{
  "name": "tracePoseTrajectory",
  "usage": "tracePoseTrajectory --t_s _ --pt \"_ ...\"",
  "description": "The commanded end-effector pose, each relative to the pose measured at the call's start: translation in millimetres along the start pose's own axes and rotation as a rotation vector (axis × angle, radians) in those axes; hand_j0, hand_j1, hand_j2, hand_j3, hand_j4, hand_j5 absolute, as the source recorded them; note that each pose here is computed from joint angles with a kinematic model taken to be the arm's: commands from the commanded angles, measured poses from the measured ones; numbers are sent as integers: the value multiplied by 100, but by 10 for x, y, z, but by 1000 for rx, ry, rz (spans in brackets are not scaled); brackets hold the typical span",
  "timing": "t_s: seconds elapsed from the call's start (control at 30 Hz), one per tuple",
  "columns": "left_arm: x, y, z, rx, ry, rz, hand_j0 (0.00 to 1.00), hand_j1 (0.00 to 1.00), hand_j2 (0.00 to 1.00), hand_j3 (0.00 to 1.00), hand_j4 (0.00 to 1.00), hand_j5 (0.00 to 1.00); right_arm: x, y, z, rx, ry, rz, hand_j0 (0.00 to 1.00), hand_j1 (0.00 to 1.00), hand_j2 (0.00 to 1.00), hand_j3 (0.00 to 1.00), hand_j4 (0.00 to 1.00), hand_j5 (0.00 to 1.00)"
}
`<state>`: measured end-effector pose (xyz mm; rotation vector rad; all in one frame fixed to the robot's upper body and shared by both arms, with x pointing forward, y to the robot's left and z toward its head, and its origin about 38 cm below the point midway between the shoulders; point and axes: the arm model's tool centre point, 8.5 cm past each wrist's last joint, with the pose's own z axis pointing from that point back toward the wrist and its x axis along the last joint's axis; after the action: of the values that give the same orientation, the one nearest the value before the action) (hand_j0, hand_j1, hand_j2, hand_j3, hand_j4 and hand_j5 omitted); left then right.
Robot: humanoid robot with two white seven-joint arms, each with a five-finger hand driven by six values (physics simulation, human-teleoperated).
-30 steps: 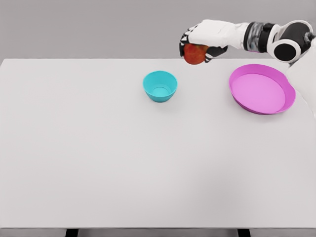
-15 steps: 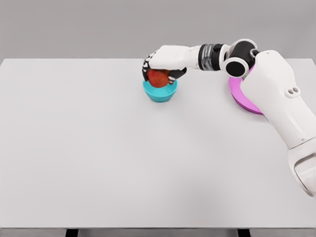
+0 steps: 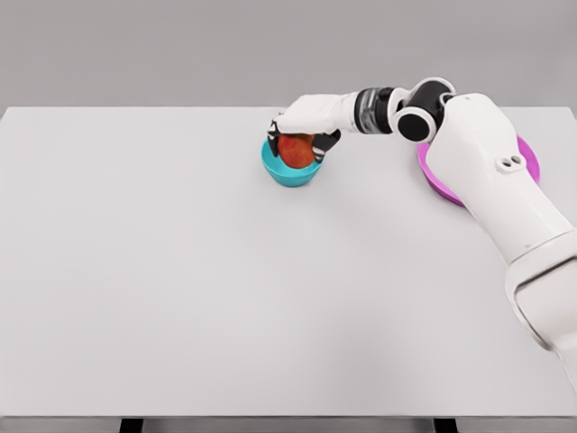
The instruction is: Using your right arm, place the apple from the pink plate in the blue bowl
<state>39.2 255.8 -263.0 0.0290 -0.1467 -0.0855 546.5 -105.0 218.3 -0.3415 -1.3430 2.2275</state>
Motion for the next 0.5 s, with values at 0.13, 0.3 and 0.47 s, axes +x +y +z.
tracePoseTrajectory --t_s 0.13,0.3,0.47 --pt "0 0 0 0 0 0 100 100 100 100 100 100 -35 -5 -57 13 19 -24 55 55 55 55 55 55" --pt "0 0 0 0 0 0 100 100 100 100 100 100 -55 -56 -104 29 58 -22 55 55 55 55 55 55" --pt "0 0 0 0 0 0 100 100 100 100 100 100 -65 -62 -101 23 65 -35 100 100 100 100 100 100"
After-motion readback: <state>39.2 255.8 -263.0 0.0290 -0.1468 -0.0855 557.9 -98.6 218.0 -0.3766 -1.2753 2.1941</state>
